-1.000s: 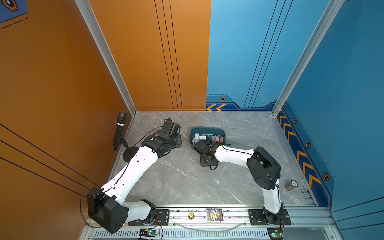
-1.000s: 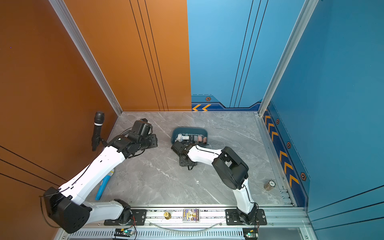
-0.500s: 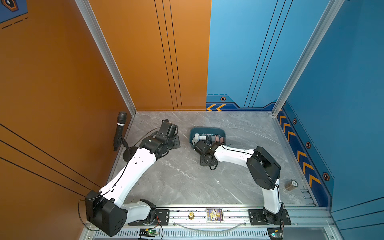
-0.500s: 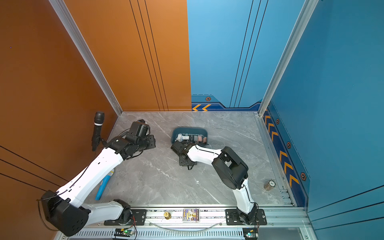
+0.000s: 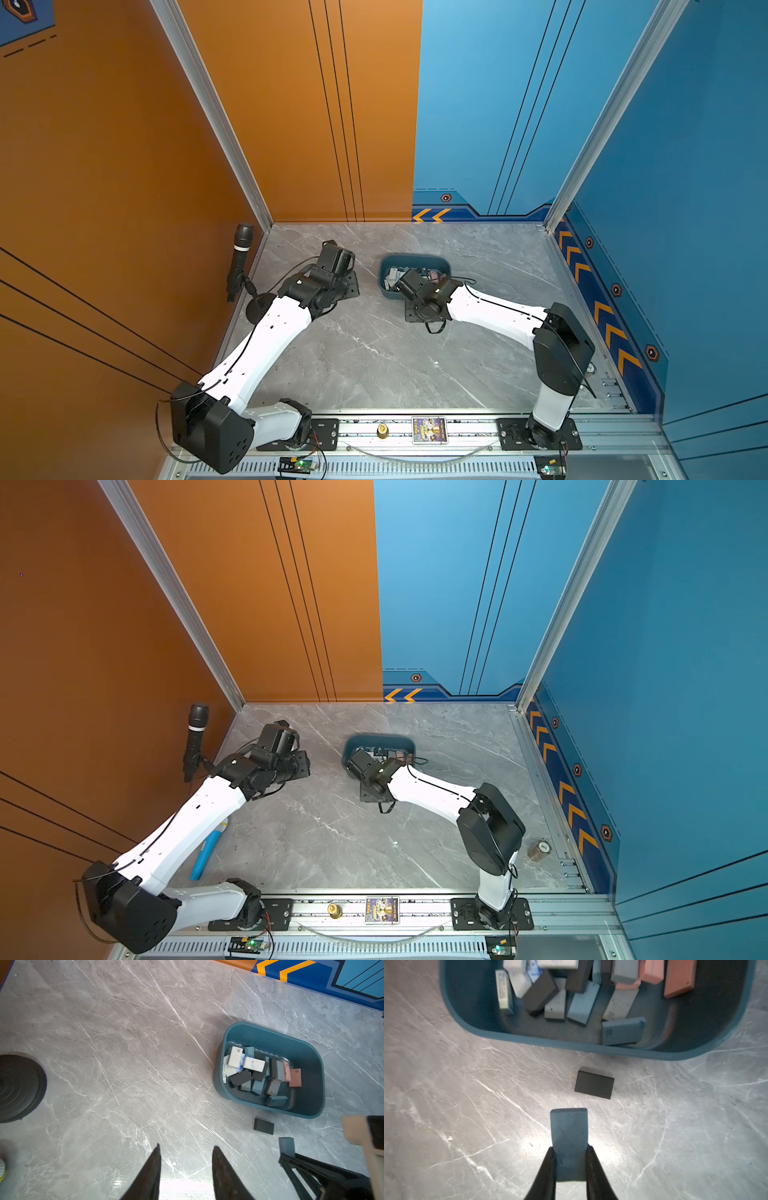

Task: Put the eraser in the storage box
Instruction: Pick up the eraser from the center of the board, then place the eraser in the storage box.

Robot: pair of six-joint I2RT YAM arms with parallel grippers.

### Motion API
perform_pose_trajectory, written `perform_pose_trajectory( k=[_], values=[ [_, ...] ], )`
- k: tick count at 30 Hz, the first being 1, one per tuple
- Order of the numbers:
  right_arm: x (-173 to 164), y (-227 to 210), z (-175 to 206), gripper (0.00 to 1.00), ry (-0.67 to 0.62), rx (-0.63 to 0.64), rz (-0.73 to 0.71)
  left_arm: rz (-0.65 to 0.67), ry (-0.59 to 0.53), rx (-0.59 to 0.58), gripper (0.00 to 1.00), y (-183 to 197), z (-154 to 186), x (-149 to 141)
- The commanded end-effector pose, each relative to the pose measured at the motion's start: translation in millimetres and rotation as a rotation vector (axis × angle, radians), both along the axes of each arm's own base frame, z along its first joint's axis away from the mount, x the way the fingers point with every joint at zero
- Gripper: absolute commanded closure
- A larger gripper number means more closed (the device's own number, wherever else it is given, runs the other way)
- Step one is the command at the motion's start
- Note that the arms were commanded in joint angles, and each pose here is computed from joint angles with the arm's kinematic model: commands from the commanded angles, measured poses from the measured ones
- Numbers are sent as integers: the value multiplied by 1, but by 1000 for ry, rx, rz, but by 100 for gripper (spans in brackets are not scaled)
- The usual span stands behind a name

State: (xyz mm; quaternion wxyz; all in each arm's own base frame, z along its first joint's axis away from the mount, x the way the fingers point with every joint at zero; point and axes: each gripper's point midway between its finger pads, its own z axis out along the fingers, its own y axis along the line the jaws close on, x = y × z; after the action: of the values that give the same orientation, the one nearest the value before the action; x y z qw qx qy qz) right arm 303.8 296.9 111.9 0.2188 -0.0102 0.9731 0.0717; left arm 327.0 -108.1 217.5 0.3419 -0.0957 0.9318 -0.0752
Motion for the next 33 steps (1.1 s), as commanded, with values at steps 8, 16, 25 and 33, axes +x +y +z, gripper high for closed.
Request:
perform_pose_trajectory(
  k=[8, 16, 25, 33],
  values=[
    [57, -24, 35, 78, -78, -20, -27, 15, 42, -65, 58, -3, -15, -10],
    [105, -49, 15, 78, -42, -62, -67, 27, 73, -85, 58, -2, -30, -20],
    [144, -67, -22, 77, 15, -126, -97, 23, 96, -91, 59, -6, -37, -22],
    [160, -73, -41, 74, 44, -165, -109, 14, 110, -94, 58, -11, -41, -23]
  ],
)
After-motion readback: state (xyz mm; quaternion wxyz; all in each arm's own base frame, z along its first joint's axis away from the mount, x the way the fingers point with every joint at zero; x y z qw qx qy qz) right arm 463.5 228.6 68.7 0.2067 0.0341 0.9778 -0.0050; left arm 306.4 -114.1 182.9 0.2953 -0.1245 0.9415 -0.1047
